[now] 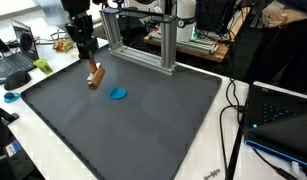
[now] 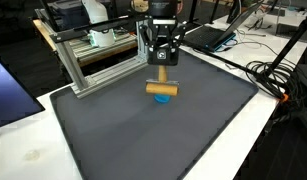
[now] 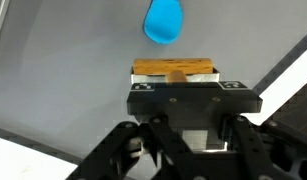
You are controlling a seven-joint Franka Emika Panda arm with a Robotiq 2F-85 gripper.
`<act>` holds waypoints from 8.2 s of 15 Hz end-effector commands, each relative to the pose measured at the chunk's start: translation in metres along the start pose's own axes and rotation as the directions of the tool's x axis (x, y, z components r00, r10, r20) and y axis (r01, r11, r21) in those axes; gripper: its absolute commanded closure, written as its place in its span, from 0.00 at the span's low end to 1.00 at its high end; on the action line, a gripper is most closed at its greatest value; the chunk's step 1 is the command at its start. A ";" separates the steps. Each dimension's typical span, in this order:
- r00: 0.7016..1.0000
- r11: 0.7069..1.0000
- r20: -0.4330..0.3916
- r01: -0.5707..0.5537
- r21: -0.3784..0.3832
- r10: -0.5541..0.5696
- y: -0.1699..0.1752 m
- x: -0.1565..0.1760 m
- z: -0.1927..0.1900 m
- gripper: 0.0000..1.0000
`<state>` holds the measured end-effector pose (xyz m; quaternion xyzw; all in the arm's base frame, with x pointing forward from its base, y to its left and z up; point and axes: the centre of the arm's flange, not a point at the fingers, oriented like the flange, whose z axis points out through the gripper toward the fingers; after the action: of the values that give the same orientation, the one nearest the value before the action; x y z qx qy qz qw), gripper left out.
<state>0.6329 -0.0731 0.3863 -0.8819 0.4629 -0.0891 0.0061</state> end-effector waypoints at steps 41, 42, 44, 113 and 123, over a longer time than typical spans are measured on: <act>0.410 0.422 0.136 0.903 0.083 -0.902 -0.021 -0.051 0.105 0.78; 0.413 0.428 0.145 0.899 0.095 -0.899 -0.020 -0.047 0.108 0.78; 0.424 0.444 0.166 0.889 0.115 -0.890 -0.019 -0.041 0.113 0.78; 0.458 0.501 0.262 0.856 0.129 -0.849 0.008 -0.079 0.050 0.78; 0.530 0.548 0.158 0.831 0.096 -0.833 -0.019 -0.051 0.053 0.78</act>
<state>0.6130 -0.0188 0.3324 -0.9994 -0.0270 0.0171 0.0089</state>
